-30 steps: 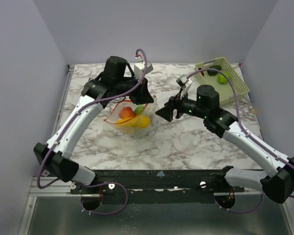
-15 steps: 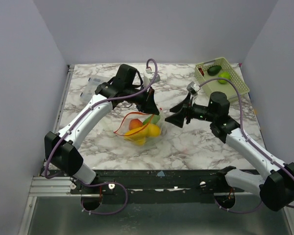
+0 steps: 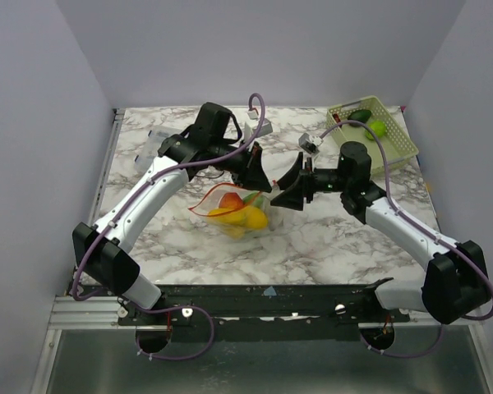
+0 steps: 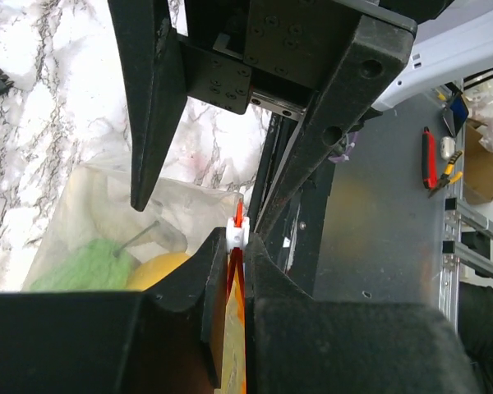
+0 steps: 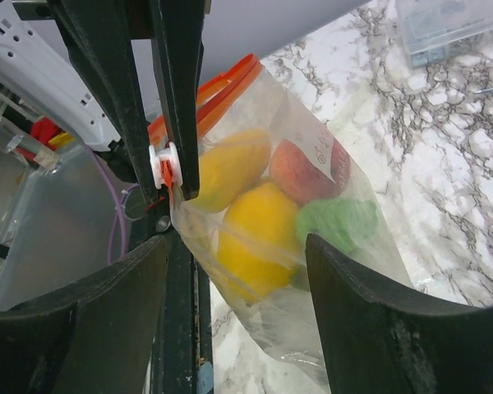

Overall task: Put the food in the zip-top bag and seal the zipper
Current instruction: Zip the zipper food storage bag at the center of the board.

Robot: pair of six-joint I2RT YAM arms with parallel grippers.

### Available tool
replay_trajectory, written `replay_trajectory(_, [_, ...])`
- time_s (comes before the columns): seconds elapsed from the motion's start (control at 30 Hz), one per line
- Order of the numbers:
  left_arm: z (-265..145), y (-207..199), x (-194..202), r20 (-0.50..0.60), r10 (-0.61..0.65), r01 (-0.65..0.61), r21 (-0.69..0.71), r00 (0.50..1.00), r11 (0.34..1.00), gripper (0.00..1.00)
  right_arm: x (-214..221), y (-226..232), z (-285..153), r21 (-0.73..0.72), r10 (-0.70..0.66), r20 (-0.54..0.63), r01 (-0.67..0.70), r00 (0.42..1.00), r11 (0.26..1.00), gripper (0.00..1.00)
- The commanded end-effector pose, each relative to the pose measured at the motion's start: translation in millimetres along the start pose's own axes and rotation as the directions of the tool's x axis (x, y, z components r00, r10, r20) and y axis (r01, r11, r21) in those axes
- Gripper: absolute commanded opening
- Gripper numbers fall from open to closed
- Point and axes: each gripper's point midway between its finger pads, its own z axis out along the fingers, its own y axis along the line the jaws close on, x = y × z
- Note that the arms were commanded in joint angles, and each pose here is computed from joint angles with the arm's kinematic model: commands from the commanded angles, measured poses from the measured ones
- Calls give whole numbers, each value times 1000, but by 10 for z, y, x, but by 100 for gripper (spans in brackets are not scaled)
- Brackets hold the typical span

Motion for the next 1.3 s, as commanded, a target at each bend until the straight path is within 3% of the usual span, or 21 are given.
replay_trajectory(0.0, [-14,-171,-76,7,29,-30,60,1000,998,0,-163,121,13,-74,-55,11,55,998,996,70])
replay_trajectory(0.13, [-5,-176,-88,-2,23,-23,62,1000,998,0,-196,147,-12,-61,-77,7,78,997,995,68])
replay_trajectory(0.2, [1,-191,-89,2,22,-22,71,1000,997,0,-187,156,-4,-74,-66,10,66,998,995,61])
replay_trajectory(0.43, [25,-181,-75,12,10,-11,68,1000,998,0,-80,154,12,-104,-15,6,16,1000,994,20])
replay_trajectory(0.5, [18,-161,-79,23,12,-13,45,1000,999,3,-85,184,9,-112,-2,14,3,1000,994,1])
replay_trajectory(0.67, [-12,-60,-47,63,50,-48,-35,997,998,48,-53,194,-23,-79,21,39,-18,999,997,0])
replay_trajectory(0.73, [-33,2,12,69,71,-66,-77,995,995,57,-29,215,-37,-75,24,39,-21,999,997,0])
replay_trajectory(1.1, [6,106,317,35,27,-24,-97,999,995,61,-74,222,-62,-40,38,56,-36,998,999,1])
replay_trajectory(1.27, [-96,255,327,70,60,-42,-231,996,972,53,-97,207,-61,-27,53,55,-52,997,998,1])
